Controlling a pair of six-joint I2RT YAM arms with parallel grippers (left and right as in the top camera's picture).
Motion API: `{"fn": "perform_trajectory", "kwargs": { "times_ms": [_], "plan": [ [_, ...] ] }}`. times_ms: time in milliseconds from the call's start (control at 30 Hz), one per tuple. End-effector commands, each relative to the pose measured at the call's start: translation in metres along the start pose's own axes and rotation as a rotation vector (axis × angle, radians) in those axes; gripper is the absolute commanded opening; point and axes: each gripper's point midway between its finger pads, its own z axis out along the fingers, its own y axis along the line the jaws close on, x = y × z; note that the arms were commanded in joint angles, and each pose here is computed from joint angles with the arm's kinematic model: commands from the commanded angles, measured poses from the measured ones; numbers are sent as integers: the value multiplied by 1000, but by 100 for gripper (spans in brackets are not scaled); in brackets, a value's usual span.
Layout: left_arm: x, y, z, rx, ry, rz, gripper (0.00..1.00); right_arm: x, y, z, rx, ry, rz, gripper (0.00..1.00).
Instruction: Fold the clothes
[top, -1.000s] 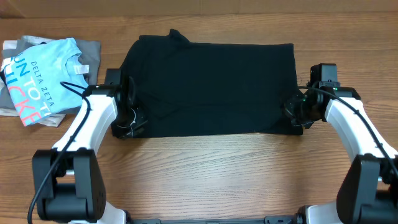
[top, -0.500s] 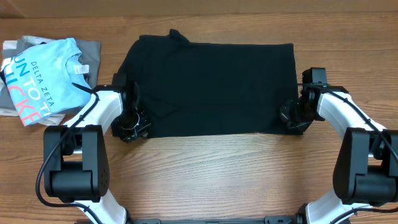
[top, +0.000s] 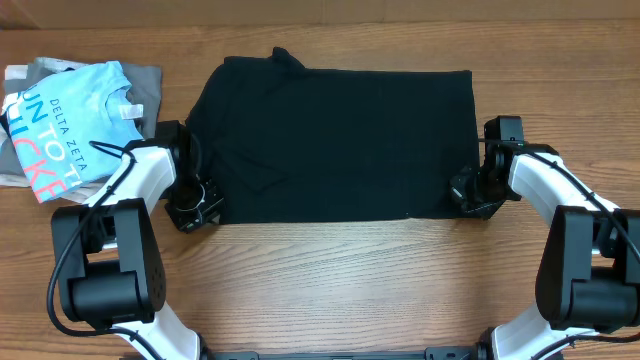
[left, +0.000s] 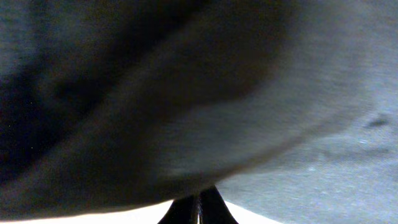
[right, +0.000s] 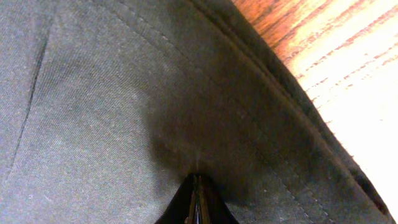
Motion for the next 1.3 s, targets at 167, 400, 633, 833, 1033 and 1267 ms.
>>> {"fn": "perform_trajectory", "kwargs": {
  "times_ms": [167, 400, 633, 833, 1033, 1267],
  "plan": [
    [-1, 25, 8, -112, 3, 1, 4, -1, -32, 2, 142, -44, 102, 4],
    [-9, 22, -17, -128, -42, 5, 4, -18, -42, -40, 222, -187, 161, 4],
    [-25, 10, -83, -106, -207, 25, 20, -33, -10, -104, 91, -300, 70, 65],
    [-12, -69, -110, 224, -212, 304, 100, -14, 54, -114, -210, -177, -192, 88],
    [9, -104, -98, 252, -168, 316, 100, -9, 63, -115, -247, -164, -211, 88],
    [15, -114, -72, 125, -186, 153, 100, -6, 65, -114, -247, -161, -222, 88]
  ]
}}
